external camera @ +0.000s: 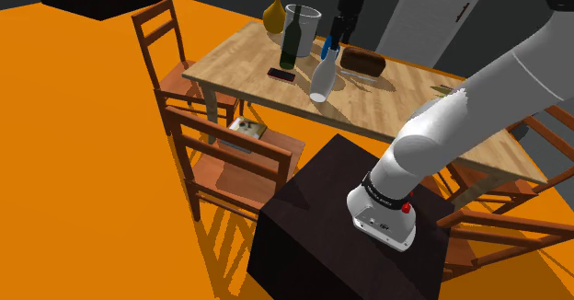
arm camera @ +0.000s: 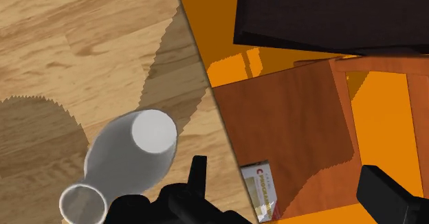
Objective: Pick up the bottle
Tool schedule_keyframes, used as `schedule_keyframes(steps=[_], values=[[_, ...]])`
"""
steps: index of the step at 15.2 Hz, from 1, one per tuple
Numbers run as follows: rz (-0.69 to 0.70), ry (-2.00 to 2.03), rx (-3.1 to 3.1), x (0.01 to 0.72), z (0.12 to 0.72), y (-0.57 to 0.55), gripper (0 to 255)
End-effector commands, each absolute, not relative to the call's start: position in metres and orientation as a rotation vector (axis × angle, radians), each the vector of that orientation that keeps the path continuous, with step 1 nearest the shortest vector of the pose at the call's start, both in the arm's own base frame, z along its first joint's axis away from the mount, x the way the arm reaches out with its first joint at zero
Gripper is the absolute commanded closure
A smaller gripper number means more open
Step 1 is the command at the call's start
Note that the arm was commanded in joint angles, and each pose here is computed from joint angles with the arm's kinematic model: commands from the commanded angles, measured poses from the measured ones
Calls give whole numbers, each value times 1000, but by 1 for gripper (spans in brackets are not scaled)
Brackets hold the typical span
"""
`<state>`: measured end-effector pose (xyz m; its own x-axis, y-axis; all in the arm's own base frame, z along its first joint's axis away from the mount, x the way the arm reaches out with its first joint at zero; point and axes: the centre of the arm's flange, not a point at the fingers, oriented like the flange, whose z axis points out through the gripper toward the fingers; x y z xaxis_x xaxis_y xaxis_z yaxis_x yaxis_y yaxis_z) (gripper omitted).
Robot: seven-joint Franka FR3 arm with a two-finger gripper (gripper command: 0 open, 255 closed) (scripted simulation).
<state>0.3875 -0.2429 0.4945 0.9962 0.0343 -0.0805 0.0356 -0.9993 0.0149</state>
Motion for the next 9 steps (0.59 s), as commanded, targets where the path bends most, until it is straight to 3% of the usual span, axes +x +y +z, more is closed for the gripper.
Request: schedule_keyframes(steps=[1, 9], values=[[-120, 53, 3124, 398, 485, -264, 0], [-97, 39, 3139, 442, 447, -353, 0]])
